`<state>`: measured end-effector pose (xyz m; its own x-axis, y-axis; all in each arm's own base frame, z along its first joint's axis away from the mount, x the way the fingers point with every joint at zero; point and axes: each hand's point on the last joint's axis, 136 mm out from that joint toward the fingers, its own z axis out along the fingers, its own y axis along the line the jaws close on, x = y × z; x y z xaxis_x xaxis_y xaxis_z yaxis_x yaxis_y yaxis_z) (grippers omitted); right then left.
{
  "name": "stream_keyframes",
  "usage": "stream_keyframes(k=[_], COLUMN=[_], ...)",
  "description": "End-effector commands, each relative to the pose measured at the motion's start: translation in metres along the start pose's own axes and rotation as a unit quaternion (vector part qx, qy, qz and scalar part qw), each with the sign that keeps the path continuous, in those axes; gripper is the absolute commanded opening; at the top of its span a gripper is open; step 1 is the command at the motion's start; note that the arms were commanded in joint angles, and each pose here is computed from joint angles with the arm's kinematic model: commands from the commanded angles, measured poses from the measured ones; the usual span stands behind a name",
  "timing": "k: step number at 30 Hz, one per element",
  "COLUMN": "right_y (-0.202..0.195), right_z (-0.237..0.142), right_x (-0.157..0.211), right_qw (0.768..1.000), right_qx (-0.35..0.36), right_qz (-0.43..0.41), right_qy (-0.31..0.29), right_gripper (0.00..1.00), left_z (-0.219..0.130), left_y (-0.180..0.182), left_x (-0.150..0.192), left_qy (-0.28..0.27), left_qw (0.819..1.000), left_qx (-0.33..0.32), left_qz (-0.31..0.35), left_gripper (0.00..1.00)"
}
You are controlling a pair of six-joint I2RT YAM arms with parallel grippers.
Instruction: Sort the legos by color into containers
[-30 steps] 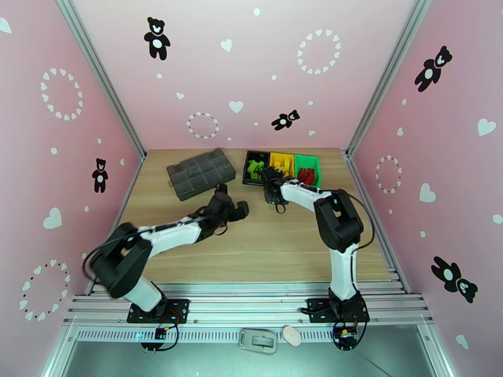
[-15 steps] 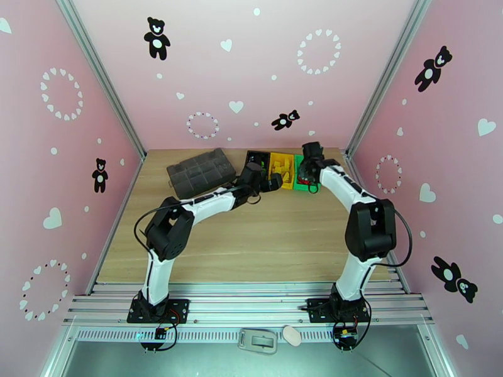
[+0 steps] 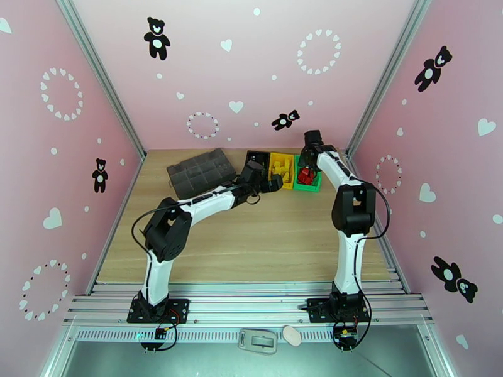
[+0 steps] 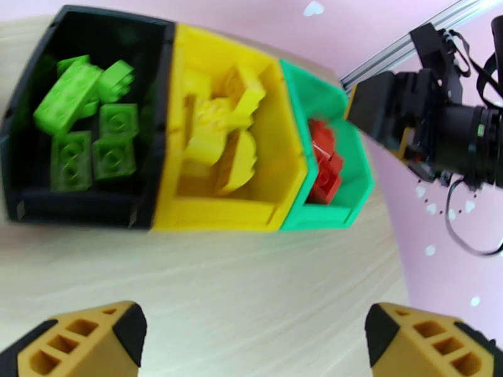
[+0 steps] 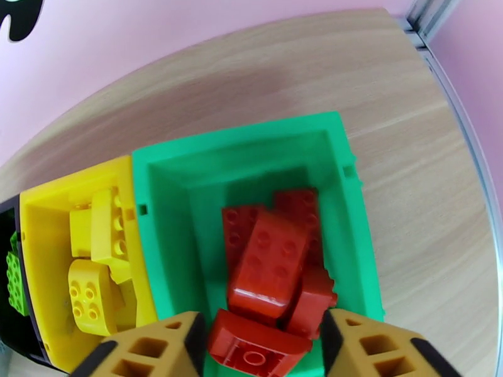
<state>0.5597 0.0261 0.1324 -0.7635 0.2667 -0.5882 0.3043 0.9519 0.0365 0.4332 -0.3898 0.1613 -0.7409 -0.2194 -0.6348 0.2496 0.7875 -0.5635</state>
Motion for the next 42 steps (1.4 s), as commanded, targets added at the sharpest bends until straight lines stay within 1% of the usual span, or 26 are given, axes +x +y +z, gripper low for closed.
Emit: stream_keyframes(k=[1,5,9,11,12,15,17,18,19,20,21,23,24,26,29,31,32,34,36,38,39,42], right_y=[-0.002,-0.007,-0.013,-0.017,-0.019,-0.032,-0.043,-0.047,-0.051,-0.053,-0.054,-0.059,-0.062,-0.078,-0.092,-0.090,-0.089,-0.089,-0.093,-0.101,-0.108,-0.120], right_z=[-0.026,-0.058,-0.096,-0.115,-0.124,-0.152,-0.174,-0.182,-0.193,-0.203,-0.210,-0.222,-0.225,-0.222,-0.205,-0.194,-0.190,-0.176,-0.161,-0.145,-0.134,-0.107], right_x=[-0.009,-0.005,0.009,0.020,0.025,0.038,0.044,0.046,0.048,0.049,0.050,0.052,0.054,0.059,0.066,0.067,0.064,0.062,0.067,0.078,0.087,0.112], right_qw=[1.000,0.999,0.996,0.994,0.994,0.990,0.985,0.982,0.977,0.972,0.968,0.960,0.958,0.960,0.961,0.964,0.963,0.960,0.953,0.951,0.952,0.957], right_qx=[-0.011,-0.029,-0.041,-0.044,-0.044,-0.038,-0.038,-0.040,-0.047,-0.057,-0.064,-0.069,-0.065,-0.030,0.009,0.014,0.019,0.040,0.062,0.090,0.107,0.122], right_qz=[-0.001,0.004,-0.006,-0.013,-0.015,-0.009,0.001,0.005,0.008,0.006,0.002,-0.001,-0.008,0.006,0.022,-0.001,-0.012,-0.042,-0.068,-0.086,-0.092,-0.092], right_qy=[-0.013,-0.043,-0.077,-0.095,-0.104,-0.134,-0.170,-0.186,-0.207,-0.227,-0.241,-0.271,-0.278,-0.279,-0.276,-0.266,-0.269,-0.273,-0.287,-0.283,-0.273,-0.247], right_gripper=[0.61,0.70,0.79,0.82,0.82,0.84,0.84,0.85,0.87,0.91,0.99,0.99,0.99,0.99,0.98,0.99,0.99,0.99,0.99,0.99,0.99,0.99], left_z=[-0.043,-0.088,-0.137,-0.166,-0.181,-0.231,-0.268,-0.280,-0.295,-0.306,-0.311,-0.316,-0.320,-0.337,-0.345,-0.345,-0.340,-0.327,-0.307,-0.289,-0.285,-0.278], left_y=[-0.011,-0.005,0.010,0.028,0.033,0.049,0.057,0.062,0.069,0.076,0.082,0.079,0.082,0.098,0.116,0.132,0.139,0.169,0.200,0.234,0.249,0.292], left_x=[-0.028,-0.042,-0.058,-0.068,-0.075,-0.091,-0.104,-0.107,-0.110,-0.113,-0.112,-0.114,-0.115,-0.118,-0.119,-0.128,-0.131,-0.131,-0.123,-0.106,-0.100,-0.074], left_qy=[-0.047,-0.087,-0.128,-0.156,-0.174,-0.252,-0.328,-0.355,-0.385,-0.400,-0.395,-0.368,-0.363,-0.372,-0.363,-0.368,-0.360,-0.335,-0.307,-0.285,-0.284,-0.273], left_qw=[0.999,0.995,0.988,0.980,0.976,0.954,0.930,0.919,0.906,0.897,0.895,0.897,0.893,0.873,0.862,0.848,0.842,0.829,0.832,0.831,0.827,0.822], left_qx=[-0.001,-0.026,-0.062,-0.109,-0.122,-0.157,-0.166,-0.170,-0.176,-0.190,-0.205,-0.229,-0.247,-0.303,-0.346,-0.377,-0.395,-0.443,-0.456,-0.471,-0.479,-0.498], left_qz=[0.021,0.041,0.056,0.055,0.051,0.043,0.031,0.025,0.013,0.008,0.018,0.082,0.093,0.086,0.080,0.064,0.070,0.071,0.077,0.077,0.072,0.056], left_gripper=[0.98,0.98,0.99,0.98,0.98,0.99,0.99,0.99,0.99,0.98,0.99,0.98,0.98,0.98,0.98,0.98,0.98,0.98,0.98,0.98,0.98,0.99])
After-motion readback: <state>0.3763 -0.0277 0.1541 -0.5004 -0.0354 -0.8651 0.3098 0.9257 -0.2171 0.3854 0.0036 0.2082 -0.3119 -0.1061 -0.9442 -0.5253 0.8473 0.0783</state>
